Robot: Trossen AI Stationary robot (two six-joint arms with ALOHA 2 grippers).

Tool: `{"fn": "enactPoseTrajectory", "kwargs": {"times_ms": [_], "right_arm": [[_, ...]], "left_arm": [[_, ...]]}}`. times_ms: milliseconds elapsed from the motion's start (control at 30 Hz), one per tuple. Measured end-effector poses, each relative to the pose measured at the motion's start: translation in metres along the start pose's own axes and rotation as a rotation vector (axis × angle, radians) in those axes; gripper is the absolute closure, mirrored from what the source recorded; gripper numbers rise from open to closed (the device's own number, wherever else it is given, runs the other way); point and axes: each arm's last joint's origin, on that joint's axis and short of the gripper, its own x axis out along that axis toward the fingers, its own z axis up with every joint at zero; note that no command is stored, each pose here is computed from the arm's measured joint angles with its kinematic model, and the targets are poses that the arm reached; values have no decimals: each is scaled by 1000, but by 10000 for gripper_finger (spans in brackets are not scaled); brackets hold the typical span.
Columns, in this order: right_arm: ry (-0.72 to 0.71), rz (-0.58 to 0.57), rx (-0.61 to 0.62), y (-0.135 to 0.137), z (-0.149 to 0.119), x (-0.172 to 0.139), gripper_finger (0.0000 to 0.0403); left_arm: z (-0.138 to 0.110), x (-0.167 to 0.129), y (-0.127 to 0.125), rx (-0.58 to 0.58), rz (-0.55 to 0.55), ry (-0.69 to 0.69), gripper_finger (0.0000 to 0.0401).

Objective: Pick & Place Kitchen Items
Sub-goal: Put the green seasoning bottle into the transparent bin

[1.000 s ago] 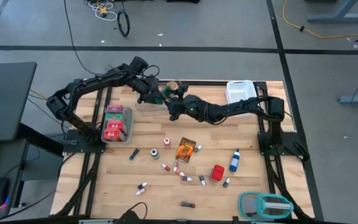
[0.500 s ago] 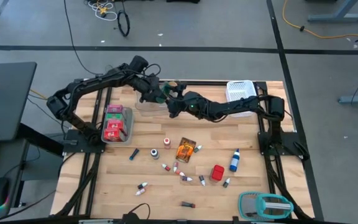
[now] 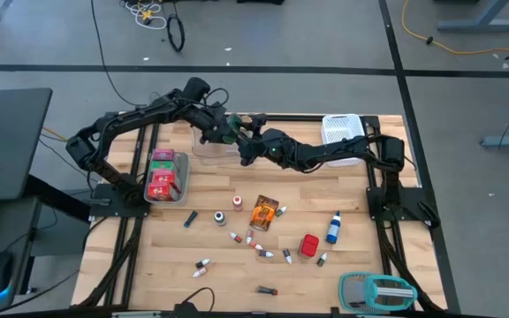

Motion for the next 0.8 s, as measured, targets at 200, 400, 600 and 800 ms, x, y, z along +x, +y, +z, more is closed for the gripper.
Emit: {"fn": "enactPoseTrajectory", "kwargs": {"times_ms": [200, 400, 600, 800], "right_arm": [[-5, -2, 37, 0, 1, 0, 132], [20, -53, 60, -1, 3, -2, 117], [15, -129, 88, -7, 6, -2, 98], [44, -147, 130, -8, 3, -1, 119]], "left_arm": [[0, 0, -1, 11, -3, -2, 170], [5, 1, -6, 33, -41, -31, 170], [4, 6, -14, 48, -85, -20, 170], [3, 8, -18, 38, -102, -17, 170]]}}
